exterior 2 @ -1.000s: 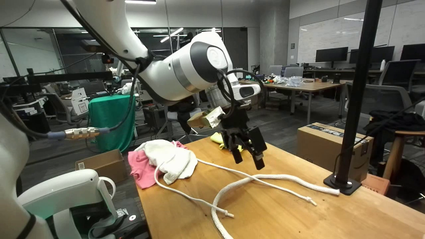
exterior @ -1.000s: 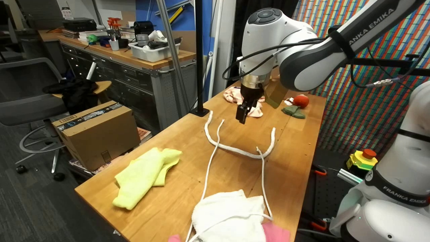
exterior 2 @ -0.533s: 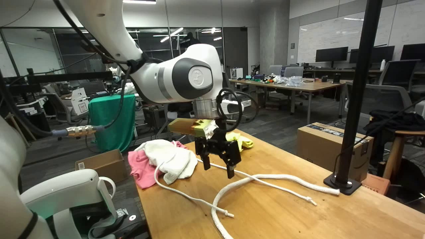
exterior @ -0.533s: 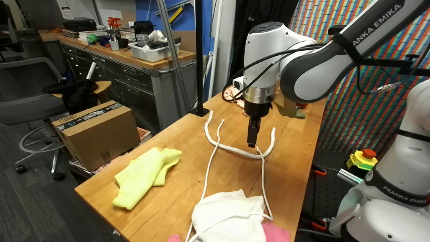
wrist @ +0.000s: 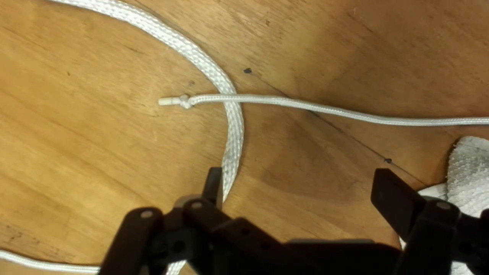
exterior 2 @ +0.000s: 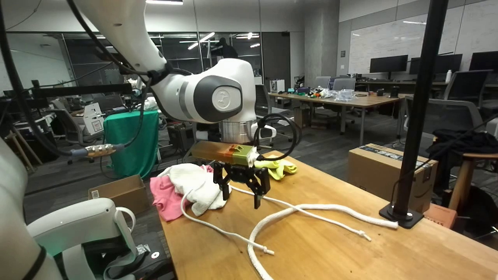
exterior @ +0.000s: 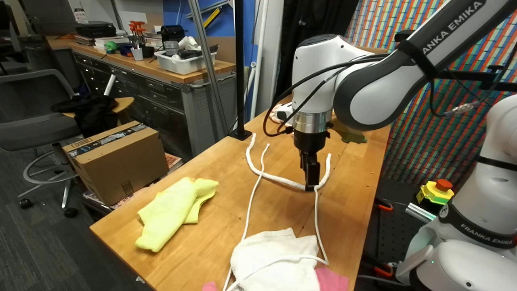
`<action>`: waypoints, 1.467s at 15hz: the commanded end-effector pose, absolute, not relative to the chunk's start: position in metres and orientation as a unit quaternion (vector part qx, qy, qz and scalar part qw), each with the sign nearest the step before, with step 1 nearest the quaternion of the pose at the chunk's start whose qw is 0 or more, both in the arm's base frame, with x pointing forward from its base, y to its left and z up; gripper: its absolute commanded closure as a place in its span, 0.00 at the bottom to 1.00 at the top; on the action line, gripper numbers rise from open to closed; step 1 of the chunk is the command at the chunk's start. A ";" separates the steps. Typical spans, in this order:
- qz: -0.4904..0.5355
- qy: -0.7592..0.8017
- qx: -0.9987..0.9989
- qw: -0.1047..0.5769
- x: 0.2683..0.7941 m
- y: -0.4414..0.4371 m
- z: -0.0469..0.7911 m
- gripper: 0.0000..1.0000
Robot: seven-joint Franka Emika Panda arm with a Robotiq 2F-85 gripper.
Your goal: Separate all the items on the table.
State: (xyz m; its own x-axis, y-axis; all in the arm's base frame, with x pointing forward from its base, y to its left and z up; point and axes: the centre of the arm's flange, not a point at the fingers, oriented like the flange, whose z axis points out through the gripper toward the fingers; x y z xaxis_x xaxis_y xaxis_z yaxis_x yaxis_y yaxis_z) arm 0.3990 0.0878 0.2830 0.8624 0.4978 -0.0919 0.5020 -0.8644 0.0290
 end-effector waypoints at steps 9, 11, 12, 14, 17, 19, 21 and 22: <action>0.014 0.245 0.969 0.040 0.443 0.097 0.238 0.00; 0.014 0.240 0.970 0.046 0.449 0.093 0.231 0.00; 0.014 0.236 0.970 0.047 0.453 0.090 0.229 0.00; 0.013 0.226 0.973 0.048 0.460 0.086 0.224 0.00; 0.013 0.210 0.976 0.046 0.471 0.078 0.223 0.00; 0.013 0.199 0.979 0.042 0.478 0.070 0.222 0.00; 0.012 0.188 0.981 0.039 0.484 0.061 0.221 0.00; 0.011 0.183 0.982 0.036 0.486 0.057 0.221 0.00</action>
State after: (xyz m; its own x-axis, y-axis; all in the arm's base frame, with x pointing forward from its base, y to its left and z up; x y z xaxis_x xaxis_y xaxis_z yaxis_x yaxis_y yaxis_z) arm 0.4712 0.0665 0.2230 0.9191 0.3939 -0.0092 0.3932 -0.9155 0.0853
